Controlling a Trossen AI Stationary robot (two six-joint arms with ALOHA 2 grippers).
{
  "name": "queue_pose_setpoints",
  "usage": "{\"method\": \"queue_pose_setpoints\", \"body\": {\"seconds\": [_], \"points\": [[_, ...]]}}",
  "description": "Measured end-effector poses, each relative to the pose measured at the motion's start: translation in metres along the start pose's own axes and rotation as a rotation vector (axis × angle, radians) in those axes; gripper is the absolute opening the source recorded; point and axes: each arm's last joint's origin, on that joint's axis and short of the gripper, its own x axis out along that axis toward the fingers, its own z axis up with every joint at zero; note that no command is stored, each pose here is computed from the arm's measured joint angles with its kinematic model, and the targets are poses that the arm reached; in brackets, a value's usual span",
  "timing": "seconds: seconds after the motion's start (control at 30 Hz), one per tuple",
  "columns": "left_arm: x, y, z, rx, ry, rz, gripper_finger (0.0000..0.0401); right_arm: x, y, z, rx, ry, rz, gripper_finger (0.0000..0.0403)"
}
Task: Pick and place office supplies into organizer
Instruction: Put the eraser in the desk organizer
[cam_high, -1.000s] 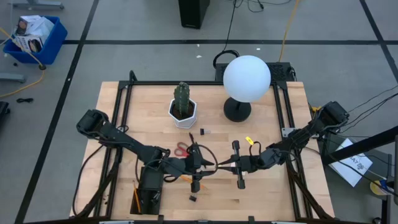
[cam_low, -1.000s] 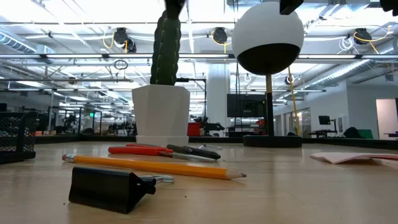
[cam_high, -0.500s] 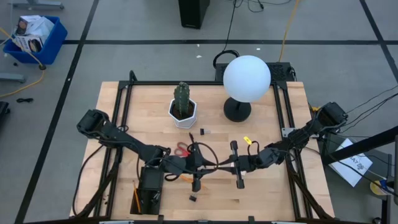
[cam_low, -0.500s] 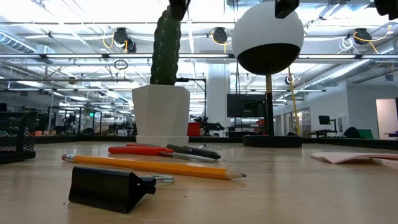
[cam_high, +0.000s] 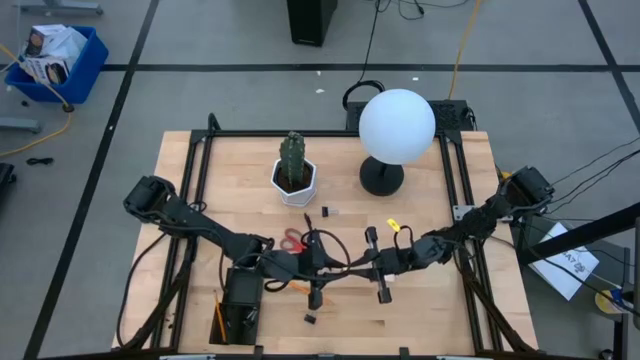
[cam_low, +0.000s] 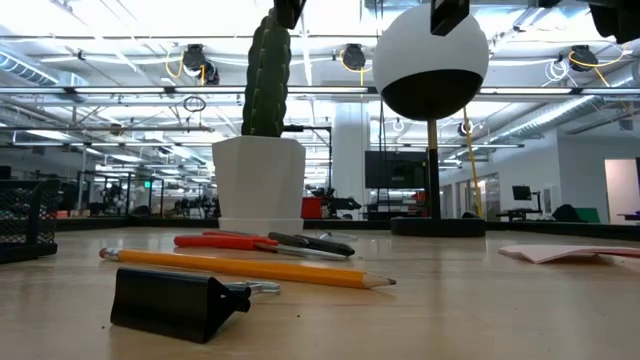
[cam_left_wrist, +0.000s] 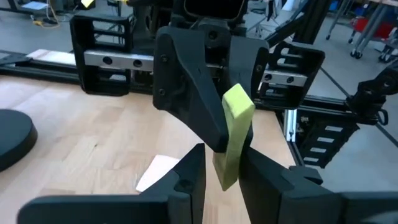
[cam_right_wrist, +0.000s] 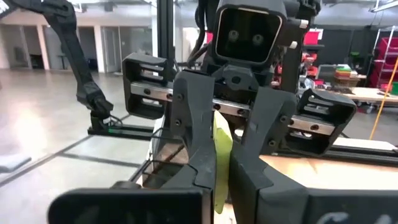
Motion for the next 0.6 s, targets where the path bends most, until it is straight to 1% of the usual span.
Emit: {"method": "queue_pose_setpoints", "body": {"seconds": [0.23,0.37,0.43,0.53,0.6], "points": [[-0.0004,-0.0007,-0.0008,-0.008,0.005,0.008,0.0092,0.0000,0.0000,0.0023,0.012,-0.023,0.003,0.0015],[-0.0004,-0.0006,-0.0012,-0.006,0.010,0.008,0.0088,0.0001,-0.0002,0.0010,0.028,-0.010,0.008,0.0015],[-0.0005,-0.0009,-0.0012,-0.007,0.011,0.001,0.0068,0.0001,0.0000,0.0011,0.029,-0.011,0.020,0.0015],[-0.0006,-0.0013,-0.0011,-0.006,0.011,-0.001,0.0022,0.0001,0.0001,0.0014,0.040,-0.013,0.021,0.0015],[-0.0007,-0.0013,-0.0010,0.001,0.010,-0.002,0.0017,0.0001,0.0001,0.0013,0.047,-0.013,0.022,0.0015]]}}
